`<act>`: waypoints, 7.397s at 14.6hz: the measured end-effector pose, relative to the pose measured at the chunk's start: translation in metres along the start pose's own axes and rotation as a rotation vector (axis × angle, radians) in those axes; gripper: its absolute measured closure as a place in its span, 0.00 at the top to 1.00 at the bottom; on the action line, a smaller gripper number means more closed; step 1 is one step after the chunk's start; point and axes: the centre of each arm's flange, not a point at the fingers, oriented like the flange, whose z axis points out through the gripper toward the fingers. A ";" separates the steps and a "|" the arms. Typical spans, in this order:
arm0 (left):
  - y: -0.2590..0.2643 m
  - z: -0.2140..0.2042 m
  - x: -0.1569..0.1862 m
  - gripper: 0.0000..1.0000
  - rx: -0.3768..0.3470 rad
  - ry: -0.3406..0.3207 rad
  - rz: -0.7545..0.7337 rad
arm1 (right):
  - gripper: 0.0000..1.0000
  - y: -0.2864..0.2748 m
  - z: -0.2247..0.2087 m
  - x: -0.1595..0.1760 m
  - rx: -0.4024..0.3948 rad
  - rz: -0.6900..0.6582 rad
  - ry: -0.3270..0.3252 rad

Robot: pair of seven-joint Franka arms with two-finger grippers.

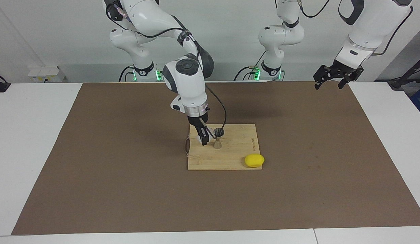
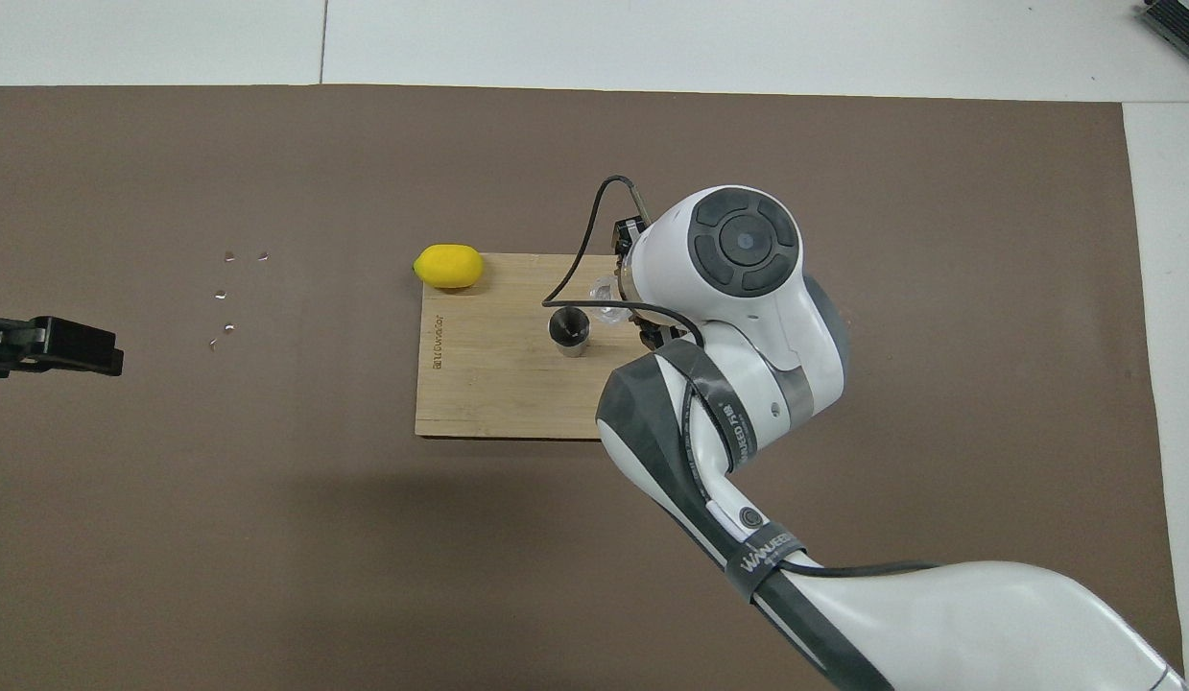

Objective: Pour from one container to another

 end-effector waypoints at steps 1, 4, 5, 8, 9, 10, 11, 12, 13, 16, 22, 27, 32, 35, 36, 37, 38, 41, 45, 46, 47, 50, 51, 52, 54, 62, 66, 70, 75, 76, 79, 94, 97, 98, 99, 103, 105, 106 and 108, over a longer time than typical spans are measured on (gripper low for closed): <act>0.000 0.000 0.000 1.00 0.000 0.000 -0.002 | 0.51 -0.001 0.000 0.005 -0.007 0.022 -0.028; -0.005 -0.003 0.000 1.00 0.000 0.006 -0.013 | 0.51 -0.005 -0.002 0.033 -0.028 0.111 -0.119; -0.008 -0.006 0.000 1.00 0.000 0.014 -0.018 | 0.51 -0.005 -0.001 0.043 -0.045 0.141 -0.137; -0.010 -0.013 0.000 1.00 0.001 0.027 -0.024 | 0.51 -0.002 0.003 0.086 -0.100 0.235 -0.217; -0.009 -0.013 0.000 1.00 0.001 0.026 -0.022 | 0.51 0.000 0.005 0.102 -0.109 0.260 -0.242; -0.009 -0.013 0.000 1.00 0.001 0.025 -0.021 | 0.51 0.002 0.008 0.116 -0.116 0.273 -0.262; -0.008 -0.012 -0.001 1.00 0.001 0.021 -0.020 | 0.51 0.007 0.012 0.131 -0.129 0.274 -0.278; -0.007 -0.012 -0.001 1.00 0.001 0.016 -0.018 | 0.51 0.012 0.014 0.145 -0.140 0.266 -0.300; -0.007 -0.012 -0.001 1.00 0.002 0.015 -0.017 | 0.51 0.018 0.015 0.160 -0.148 0.255 -0.337; -0.006 -0.012 -0.001 1.00 0.002 0.015 -0.016 | 0.51 0.033 0.010 0.212 -0.143 0.256 -0.418; -0.007 -0.012 -0.001 1.00 0.002 0.015 -0.018 | 0.51 0.070 0.014 0.310 -0.090 0.347 -0.480; -0.007 -0.012 -0.002 1.00 0.002 0.017 -0.019 | 0.51 0.101 0.049 0.369 -0.028 0.352 -0.554; -0.007 -0.015 -0.003 1.00 0.002 0.022 -0.019 | 0.51 0.109 0.089 0.394 0.024 0.374 -0.555; -0.007 -0.015 -0.003 1.00 0.002 0.022 -0.019 | 0.51 0.104 0.097 0.393 0.054 0.384 -0.532; -0.007 -0.015 -0.003 1.00 0.002 0.022 -0.019 | 0.51 0.102 0.099 0.390 0.061 0.382 -0.524; -0.008 -0.015 -0.003 1.00 0.002 0.022 -0.020 | 0.51 0.098 0.102 0.383 0.064 0.374 -0.516; -0.008 -0.015 -0.003 1.00 0.002 0.022 -0.021 | 0.51 0.095 0.105 0.376 0.066 0.365 -0.507; -0.008 -0.015 -0.003 1.00 0.002 0.023 -0.022 | 0.51 0.087 0.110 0.357 0.059 0.341 -0.505; -0.008 -0.015 -0.003 1.00 0.002 0.023 -0.022 | 0.78 0.086 0.109 0.355 0.061 0.341 -0.499; -0.008 -0.015 -0.003 1.00 0.002 0.023 -0.022 | 0.88 0.086 0.107 0.357 0.063 0.340 -0.493; -0.008 -0.015 -0.003 1.00 0.002 0.023 -0.022 | 0.98 0.087 0.103 0.360 0.065 0.334 -0.482; -0.008 -0.015 -0.003 1.00 0.002 0.023 -0.022 | 1.00 0.090 0.087 0.372 0.056 0.279 -0.415; -0.008 -0.015 -0.003 1.00 0.002 0.023 -0.022 | 1.00 0.092 0.082 0.375 0.044 0.245 -0.379; -0.008 -0.015 -0.003 1.00 0.002 0.023 -0.022 | 1.00 0.093 0.075 0.378 0.031 0.207 -0.340; -0.008 -0.015 -0.003 1.00 0.002 0.023 -0.022 | 1.00 0.095 0.056 0.383 0.014 0.136 -0.264; -0.008 -0.015 -0.003 1.00 0.002 0.023 -0.022 | 1.00 0.092 -0.037 0.355 -0.039 -0.245 -0.084; -0.008 -0.015 -0.003 1.00 0.002 0.023 -0.022 | 1.00 0.094 -0.065 0.322 -0.062 -0.594 -0.120; -0.008 -0.015 -0.003 1.00 0.002 0.023 -0.022 | 1.00 0.098 -0.076 0.265 -0.140 -0.875 -0.207; -0.008 -0.015 -0.003 1.00 0.002 0.023 -0.023 | 1.00 0.098 -0.087 0.204 -0.283 -1.086 -0.129; -0.008 -0.015 -0.003 1.00 0.002 0.023 -0.023 | 1.00 0.097 -0.091 0.192 -0.290 -1.111 -0.122; -0.008 -0.015 -0.003 1.00 0.002 0.023 -0.023 | 1.00 0.093 -0.111 0.178 -0.270 -1.141 -0.091; -0.009 -0.015 -0.003 1.00 0.002 0.023 -0.023 | 1.00 0.080 -0.226 0.245 -0.186 -1.144 0.105; -0.009 -0.015 -0.003 1.00 0.002 0.023 -0.023 | 1.00 0.081 -0.229 0.245 -0.183 -1.144 0.109; -0.009 -0.015 -0.003 1.00 0.002 0.023 -0.023 | 1.00 0.081 -0.229 0.245 -0.183 -1.144 0.109; -0.009 -0.015 -0.003 1.00 0.002 0.023 -0.023 | 1.00 0.081 -0.229 0.245 -0.183 -1.144 0.109; -0.009 -0.015 -0.003 1.00 0.002 0.023 -0.023 | 1.00 0.081 -0.229 0.244 -0.183 -1.145 0.109; -0.009 -0.015 -0.003 1.00 0.002 0.023 -0.023 | 1.00 0.081 -0.229 0.244 -0.184 -1.144 0.108; -0.009 -0.015 -0.003 1.00 0.002 0.023 -0.023 | 1.00 0.081 -0.229 0.245 -0.184 -1.144 0.108; -0.009 -0.015 -0.003 1.00 0.002 0.023 -0.024 | 1.00 0.082 -0.229 0.245 -0.187 -1.144 0.105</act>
